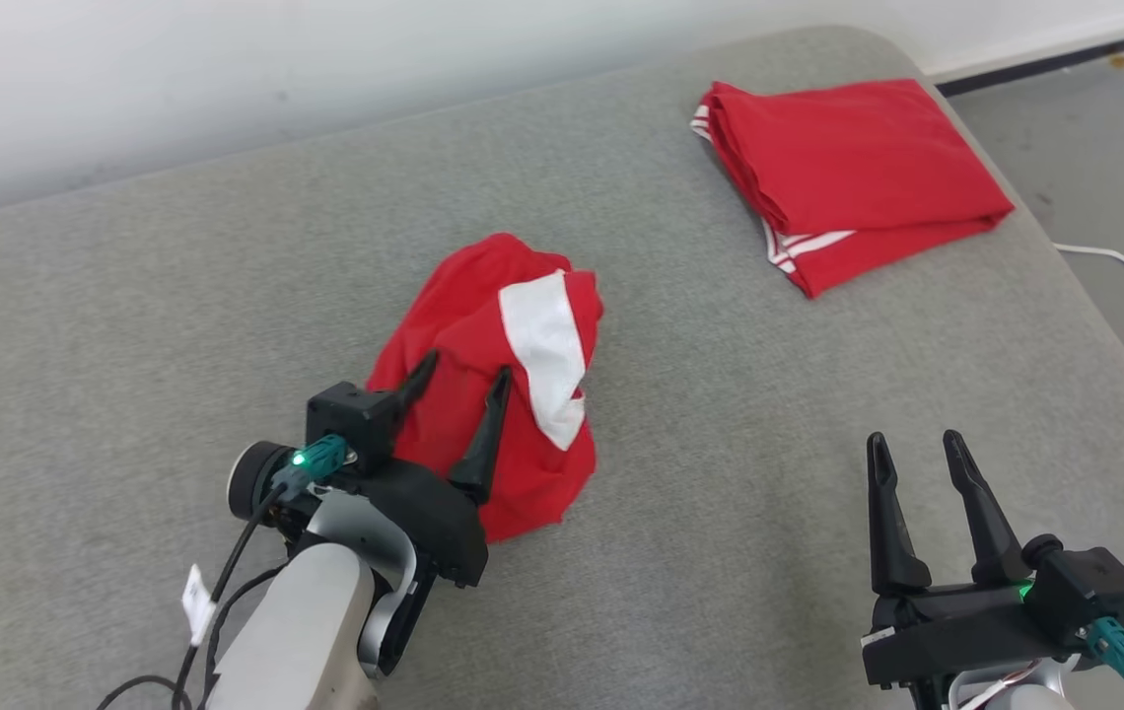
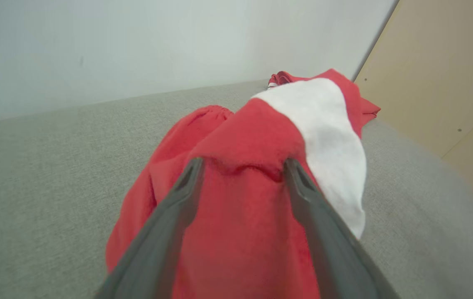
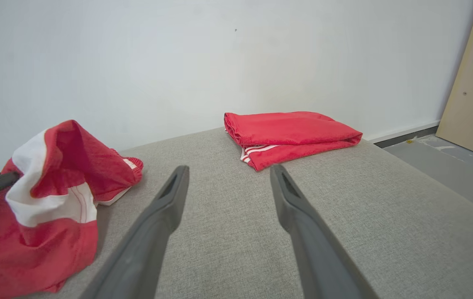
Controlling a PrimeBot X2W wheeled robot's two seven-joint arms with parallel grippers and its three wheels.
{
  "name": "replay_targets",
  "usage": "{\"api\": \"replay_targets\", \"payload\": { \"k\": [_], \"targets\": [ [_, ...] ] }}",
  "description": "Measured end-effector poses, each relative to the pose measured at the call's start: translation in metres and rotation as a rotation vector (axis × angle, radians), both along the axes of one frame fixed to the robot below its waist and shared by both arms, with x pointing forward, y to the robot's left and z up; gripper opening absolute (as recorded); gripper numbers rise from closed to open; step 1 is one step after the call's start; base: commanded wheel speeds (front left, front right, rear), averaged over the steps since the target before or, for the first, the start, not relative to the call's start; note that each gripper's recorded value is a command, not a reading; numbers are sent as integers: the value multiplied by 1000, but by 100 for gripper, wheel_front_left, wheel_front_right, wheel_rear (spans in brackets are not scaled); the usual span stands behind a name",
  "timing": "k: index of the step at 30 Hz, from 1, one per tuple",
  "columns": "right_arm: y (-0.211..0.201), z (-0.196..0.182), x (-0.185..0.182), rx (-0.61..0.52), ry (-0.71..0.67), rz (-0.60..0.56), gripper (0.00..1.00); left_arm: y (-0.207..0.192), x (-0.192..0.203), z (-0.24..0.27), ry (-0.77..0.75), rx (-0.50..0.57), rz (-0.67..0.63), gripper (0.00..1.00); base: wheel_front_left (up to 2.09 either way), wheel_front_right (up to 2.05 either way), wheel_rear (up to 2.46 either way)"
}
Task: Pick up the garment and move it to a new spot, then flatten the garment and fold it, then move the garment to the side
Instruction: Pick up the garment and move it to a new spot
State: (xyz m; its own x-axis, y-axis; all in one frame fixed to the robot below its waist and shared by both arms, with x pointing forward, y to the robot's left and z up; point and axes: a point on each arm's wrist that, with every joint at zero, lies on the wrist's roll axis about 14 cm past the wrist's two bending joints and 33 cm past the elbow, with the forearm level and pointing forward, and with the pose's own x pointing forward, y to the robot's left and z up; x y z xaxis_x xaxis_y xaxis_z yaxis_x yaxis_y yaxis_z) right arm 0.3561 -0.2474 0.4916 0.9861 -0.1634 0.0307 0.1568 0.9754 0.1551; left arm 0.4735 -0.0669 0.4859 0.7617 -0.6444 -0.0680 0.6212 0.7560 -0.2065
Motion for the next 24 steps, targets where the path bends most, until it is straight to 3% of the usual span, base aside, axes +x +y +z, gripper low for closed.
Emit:
{"api": "replay_targets", "payload": {
  "k": [9,17,24],
  "targets": [
    [15,5,-1,-14,-17,49,100,46,8,50,-173,-81,147,100,0,0,0],
    [33,12,-4,-21,-45,103,100,142,-4,71,-270,-40,372,100,0,0,0],
    [50,19,-2,-20,-70,158,100,215,-41,86,-338,-33,541,100,0,0,0]
  ]
}}
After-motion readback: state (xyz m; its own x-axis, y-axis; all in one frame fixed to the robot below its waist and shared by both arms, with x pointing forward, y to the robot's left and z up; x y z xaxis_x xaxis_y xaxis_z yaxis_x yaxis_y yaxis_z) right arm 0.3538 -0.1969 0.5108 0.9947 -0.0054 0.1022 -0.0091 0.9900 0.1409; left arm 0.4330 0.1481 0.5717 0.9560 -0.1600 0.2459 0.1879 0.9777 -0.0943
